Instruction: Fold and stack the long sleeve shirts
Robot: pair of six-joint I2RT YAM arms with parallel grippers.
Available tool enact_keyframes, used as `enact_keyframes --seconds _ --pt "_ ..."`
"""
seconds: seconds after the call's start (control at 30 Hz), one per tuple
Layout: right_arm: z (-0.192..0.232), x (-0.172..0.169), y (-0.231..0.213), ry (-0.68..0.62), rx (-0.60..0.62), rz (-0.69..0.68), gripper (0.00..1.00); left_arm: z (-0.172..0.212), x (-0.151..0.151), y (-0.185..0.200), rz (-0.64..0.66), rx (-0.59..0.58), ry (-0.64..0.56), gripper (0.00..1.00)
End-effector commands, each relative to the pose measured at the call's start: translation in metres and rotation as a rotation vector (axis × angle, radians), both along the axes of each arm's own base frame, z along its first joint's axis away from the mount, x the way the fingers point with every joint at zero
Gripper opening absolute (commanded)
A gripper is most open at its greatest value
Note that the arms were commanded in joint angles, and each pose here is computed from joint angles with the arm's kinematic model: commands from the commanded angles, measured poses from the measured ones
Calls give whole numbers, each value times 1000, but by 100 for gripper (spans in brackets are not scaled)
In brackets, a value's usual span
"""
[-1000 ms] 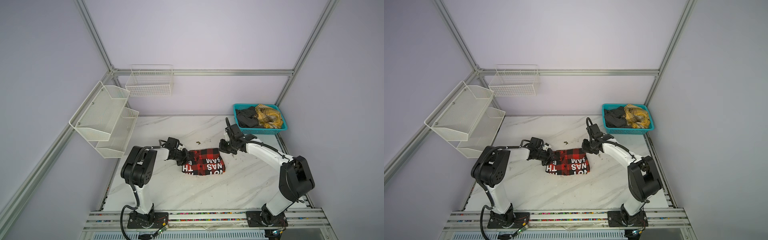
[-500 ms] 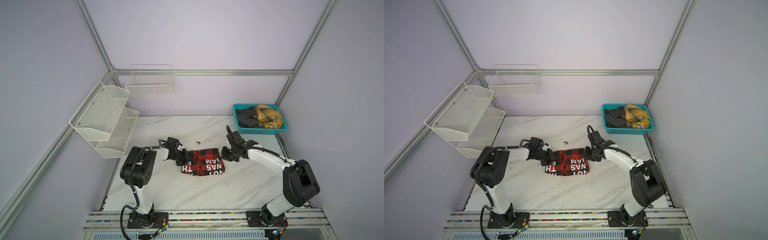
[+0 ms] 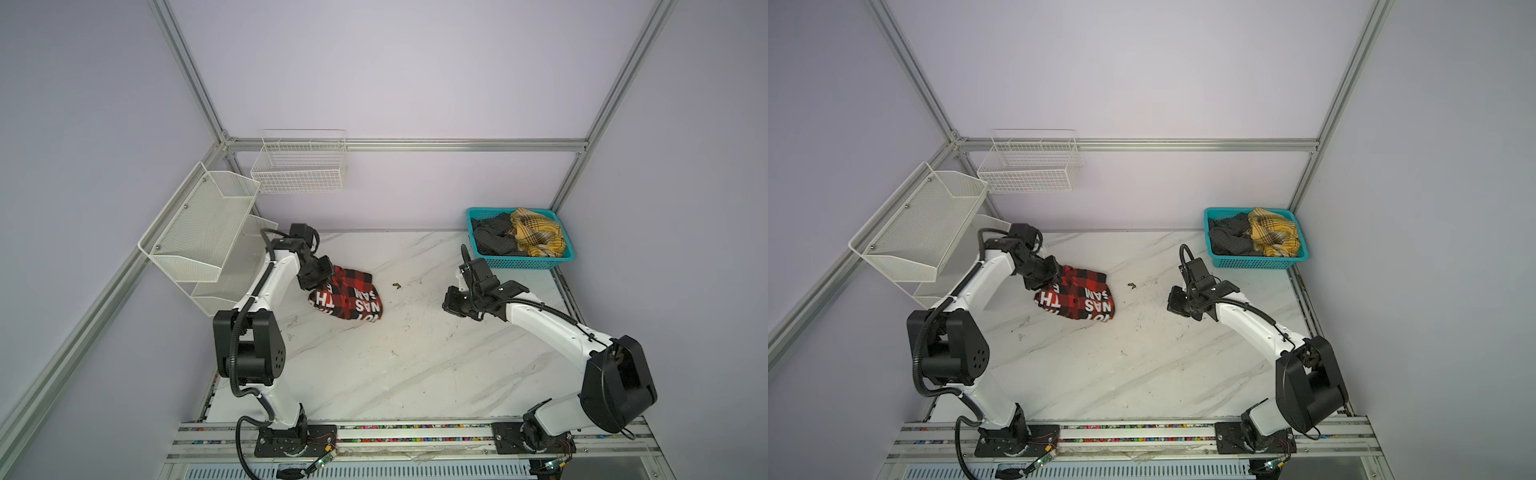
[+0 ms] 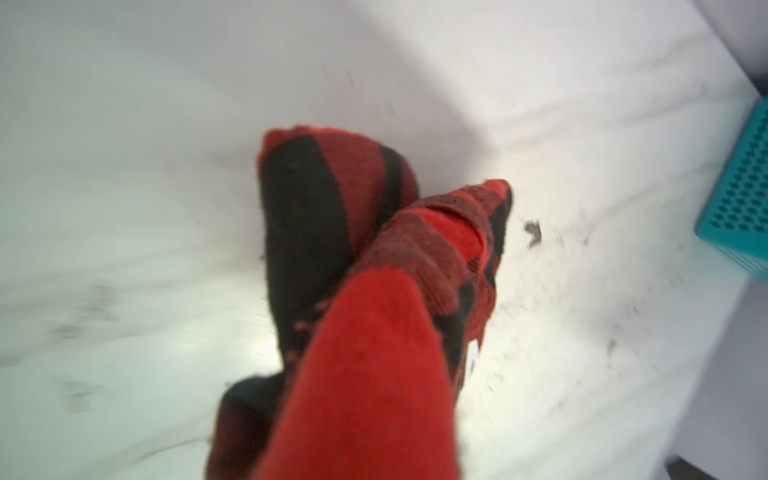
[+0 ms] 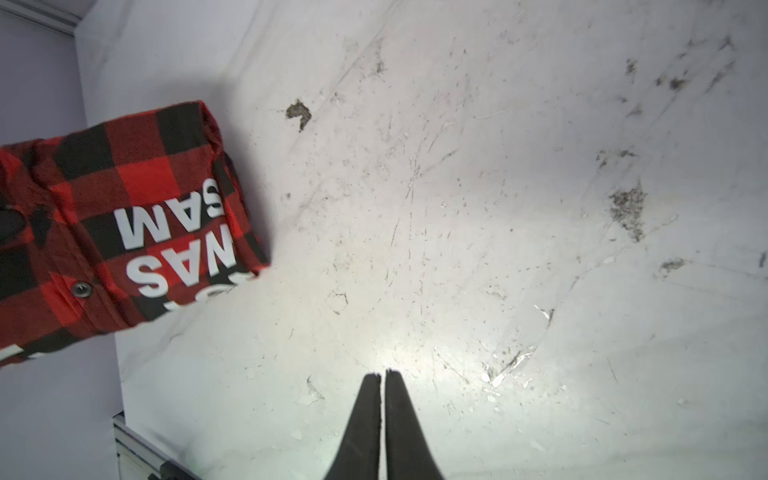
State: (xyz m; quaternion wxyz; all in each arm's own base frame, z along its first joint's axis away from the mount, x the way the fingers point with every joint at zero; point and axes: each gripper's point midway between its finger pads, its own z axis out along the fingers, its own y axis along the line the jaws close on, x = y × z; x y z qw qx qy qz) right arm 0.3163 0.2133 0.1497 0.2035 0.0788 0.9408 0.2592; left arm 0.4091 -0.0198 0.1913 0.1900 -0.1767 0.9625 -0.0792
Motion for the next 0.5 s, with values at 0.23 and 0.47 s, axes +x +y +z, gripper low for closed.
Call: enact_keyframes --seconds 0.23,0.47 --pt "36 -22 -18 -50 63 -60 10 59 -78 45 -36 960 253 0" --pt "68 -49 -37 -88 81 -50 11 -74 -76 -103 -111 859 348 35"
